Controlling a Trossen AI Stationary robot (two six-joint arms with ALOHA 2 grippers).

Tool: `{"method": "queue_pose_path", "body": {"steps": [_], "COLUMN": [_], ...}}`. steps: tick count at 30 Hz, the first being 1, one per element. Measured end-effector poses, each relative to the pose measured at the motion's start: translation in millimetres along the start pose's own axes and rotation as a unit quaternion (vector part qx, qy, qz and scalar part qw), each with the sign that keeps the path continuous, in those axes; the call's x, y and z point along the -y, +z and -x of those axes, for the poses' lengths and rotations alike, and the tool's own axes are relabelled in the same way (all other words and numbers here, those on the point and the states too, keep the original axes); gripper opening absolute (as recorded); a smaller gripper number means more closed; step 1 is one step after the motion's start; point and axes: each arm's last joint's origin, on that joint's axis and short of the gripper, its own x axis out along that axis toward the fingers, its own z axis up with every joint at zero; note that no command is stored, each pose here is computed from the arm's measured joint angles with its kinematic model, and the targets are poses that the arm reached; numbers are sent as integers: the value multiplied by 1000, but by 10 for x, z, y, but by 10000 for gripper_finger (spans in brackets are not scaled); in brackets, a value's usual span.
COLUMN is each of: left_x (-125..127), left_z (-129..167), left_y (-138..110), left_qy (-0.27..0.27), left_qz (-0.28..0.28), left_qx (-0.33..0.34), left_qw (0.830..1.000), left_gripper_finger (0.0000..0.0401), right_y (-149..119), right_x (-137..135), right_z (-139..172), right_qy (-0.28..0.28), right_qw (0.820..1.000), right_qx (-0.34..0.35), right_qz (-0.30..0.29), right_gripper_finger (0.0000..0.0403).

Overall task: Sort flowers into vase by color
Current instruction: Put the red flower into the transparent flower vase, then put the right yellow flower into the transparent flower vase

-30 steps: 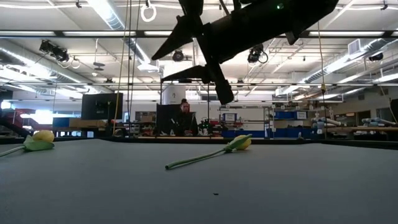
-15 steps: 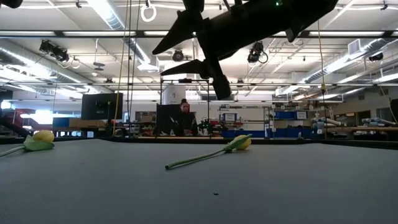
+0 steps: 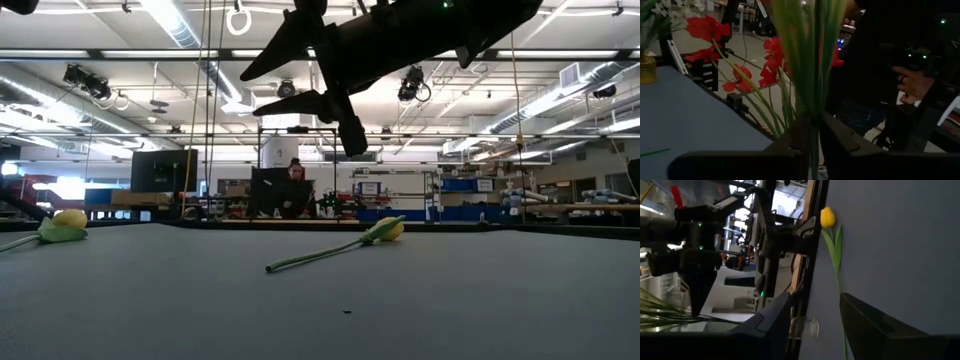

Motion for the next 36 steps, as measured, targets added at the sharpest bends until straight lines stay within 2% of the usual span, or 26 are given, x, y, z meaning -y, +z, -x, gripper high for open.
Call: {"method": "queue_pose_path", "body": {"steps": [10, 15, 18, 23, 27, 31, 36], "left_x": [12, 112, 186, 286, 316, 326, 326], "left_z": [24, 200, 376, 686, 914, 1032, 1037], "left_y": [32, 193, 317, 469, 500, 494, 502], "left_qy": [5, 10, 46, 135, 243, 301, 304], "left_qz": [2, 5, 22, 77, 158, 222, 237], "left_qx": [2, -2, -2, 7, 23, 42, 52], "left_qw": [1000, 1000, 999, 988, 957, 926, 921], "left_gripper_finger": [121, 129, 130, 130, 130, 130, 130], "right_y": [-2, -2, -4, 23, 114, 238, 372], "right_x": [-30, -30, -1, 135, 182, 104, -44], "right_z": [3, 3, 3, -1, -25, 6, 142], "right_qy": [14, 14, 0, -67, -165, -292, -414], "right_qw": [1000, 1000, 999, 998, 986, 954, 905], "right_qx": [-3, -3, -4, 5, 14, -3, -18], "right_qz": [-10, -16, -32, -20, 21, 65, 97], "right_gripper_finger": [178, 178, 178, 178, 173, 160, 147]}}
